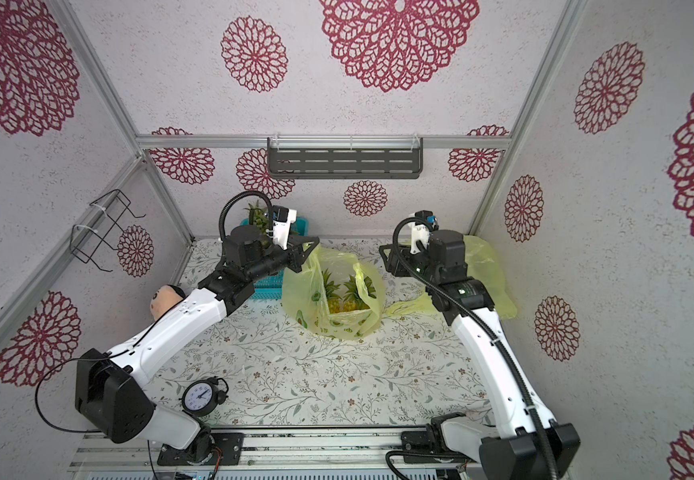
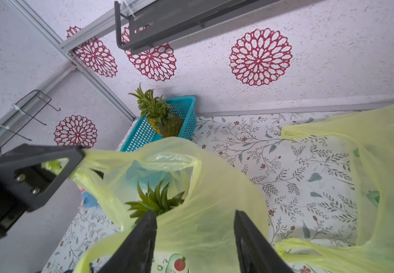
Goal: Place the pineapple into a plastic bag & tie a knot
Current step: Adjust the plastic bag at the center of the board, then cross the plastic bag at the center of the board.
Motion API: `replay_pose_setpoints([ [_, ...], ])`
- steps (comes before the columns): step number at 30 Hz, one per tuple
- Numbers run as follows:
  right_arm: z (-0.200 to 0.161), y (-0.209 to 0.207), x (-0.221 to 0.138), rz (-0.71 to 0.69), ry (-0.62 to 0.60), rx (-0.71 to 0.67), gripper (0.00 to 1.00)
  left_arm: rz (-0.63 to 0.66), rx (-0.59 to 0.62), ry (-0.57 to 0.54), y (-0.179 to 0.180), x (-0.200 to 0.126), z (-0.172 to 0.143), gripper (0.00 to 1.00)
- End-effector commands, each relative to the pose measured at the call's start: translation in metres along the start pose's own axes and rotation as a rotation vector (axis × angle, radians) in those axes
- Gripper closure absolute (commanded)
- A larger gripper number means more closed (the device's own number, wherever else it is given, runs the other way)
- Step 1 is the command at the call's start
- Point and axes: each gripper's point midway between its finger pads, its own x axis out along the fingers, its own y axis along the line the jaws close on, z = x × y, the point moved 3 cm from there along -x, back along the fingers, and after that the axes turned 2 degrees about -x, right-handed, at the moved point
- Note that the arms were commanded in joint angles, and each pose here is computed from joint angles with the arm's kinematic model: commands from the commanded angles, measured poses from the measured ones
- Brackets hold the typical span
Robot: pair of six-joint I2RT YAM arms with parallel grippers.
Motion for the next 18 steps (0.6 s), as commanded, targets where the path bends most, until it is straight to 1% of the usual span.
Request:
replay_pose_setpoints([
  [1, 0.024, 0.019, 0.012, 0.115, -0.023, -0.055, 0.48, -0.013, 0.023, -0.036, -0.011, -0.011, 0.017, 1.0],
  [7, 0.01, 0.053, 0.037, 0.31, 0.06, -0.136, 0.49, -0.051, 0.031, -0.053, -0.021, -0.015, 0.028, 1.0],
  [14, -0.022, 0.09, 0.048, 0.482, 0.139, -0.265, 0.48, -0.05, -0.021, 0.004, -0.016, 0.004, 0.024, 1.0],
  [18, -0.032, 0.099, 0.053, 0.506, 0.14, -0.339, 0.4, -0.061, -0.045, 0.034, -0.015, 0.012, 0.023, 1.0],
])
